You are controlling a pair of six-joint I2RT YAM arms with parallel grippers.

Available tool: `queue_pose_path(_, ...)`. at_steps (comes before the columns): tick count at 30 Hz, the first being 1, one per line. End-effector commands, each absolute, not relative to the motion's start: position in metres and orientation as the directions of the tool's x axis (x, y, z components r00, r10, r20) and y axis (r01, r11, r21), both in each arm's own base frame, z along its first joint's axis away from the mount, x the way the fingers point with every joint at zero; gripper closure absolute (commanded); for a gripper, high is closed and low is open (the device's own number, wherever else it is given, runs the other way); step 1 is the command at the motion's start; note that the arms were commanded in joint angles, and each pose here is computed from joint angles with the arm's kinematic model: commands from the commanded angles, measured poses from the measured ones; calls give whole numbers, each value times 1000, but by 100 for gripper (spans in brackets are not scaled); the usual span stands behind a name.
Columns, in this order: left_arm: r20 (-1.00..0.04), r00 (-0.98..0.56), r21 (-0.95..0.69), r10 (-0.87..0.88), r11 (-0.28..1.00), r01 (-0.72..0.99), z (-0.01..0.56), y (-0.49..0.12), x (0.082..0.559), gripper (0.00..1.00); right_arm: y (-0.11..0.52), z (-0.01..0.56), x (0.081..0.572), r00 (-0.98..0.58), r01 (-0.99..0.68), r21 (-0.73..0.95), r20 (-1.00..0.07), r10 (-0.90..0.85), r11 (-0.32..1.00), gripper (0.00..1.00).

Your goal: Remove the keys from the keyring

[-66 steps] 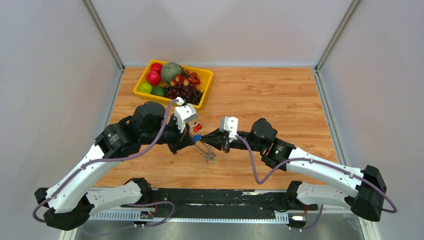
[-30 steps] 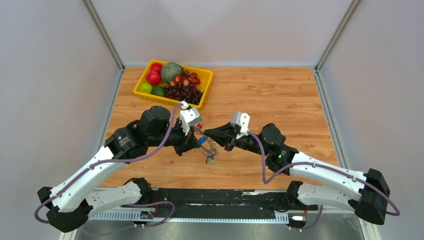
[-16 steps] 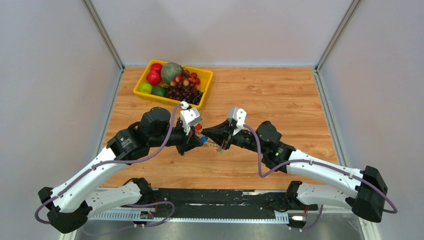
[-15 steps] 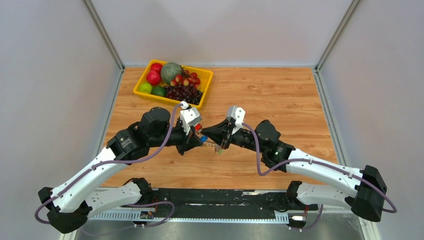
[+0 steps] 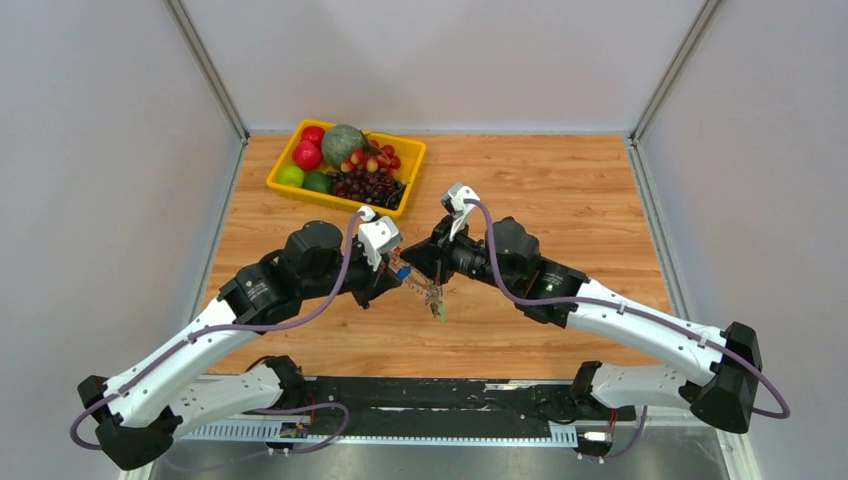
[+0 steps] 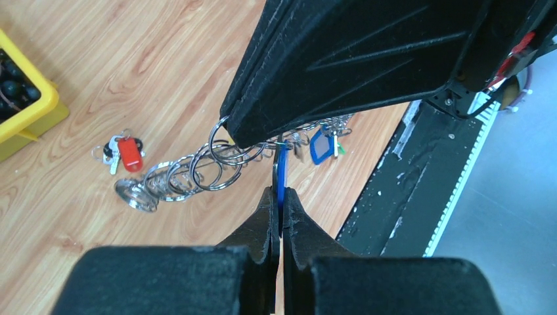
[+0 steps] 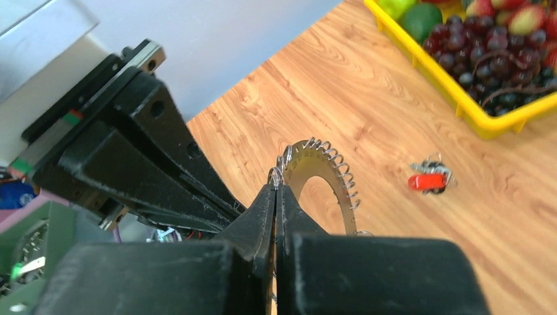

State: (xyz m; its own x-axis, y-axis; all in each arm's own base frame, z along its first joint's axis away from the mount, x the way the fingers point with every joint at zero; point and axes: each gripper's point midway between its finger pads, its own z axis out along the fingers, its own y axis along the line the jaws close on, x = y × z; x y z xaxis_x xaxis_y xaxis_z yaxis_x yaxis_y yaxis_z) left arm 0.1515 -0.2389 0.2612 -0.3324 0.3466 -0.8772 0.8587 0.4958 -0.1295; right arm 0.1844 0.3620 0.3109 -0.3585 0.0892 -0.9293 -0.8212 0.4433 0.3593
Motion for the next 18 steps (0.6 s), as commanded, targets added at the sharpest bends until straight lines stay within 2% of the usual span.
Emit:
queue_pose_path(1, -916, -270, -88, 296, 507, 857, 272, -240, 159, 100, 364, 327, 185, -523, -698, 546, -831, 191, 463, 100)
queue_pose_path(5, -937, -257, -103, 238, 514, 852, 279, -242, 160, 100, 366, 317, 184, -599, -635, 619, -773, 212, 462, 100)
queue_pose_path(14, -944, -255, -116, 208, 516, 849, 285, -238, 156, 100, 354, 298, 194, -599, -570, 627, -759, 253, 531, 100)
queue_pose_path(16, -945, -253, -111, 207, 525, 844, 286, -236, 156, 100, 351, 298, 193, -589, -577, 618, -768, 252, 535, 93)
queue_pose_path(18, -951, -235, -97, 199, 533, 841, 294, -232, 156, 100, 347, 294, 194, -575, -583, 601, -781, 245, 547, 92)
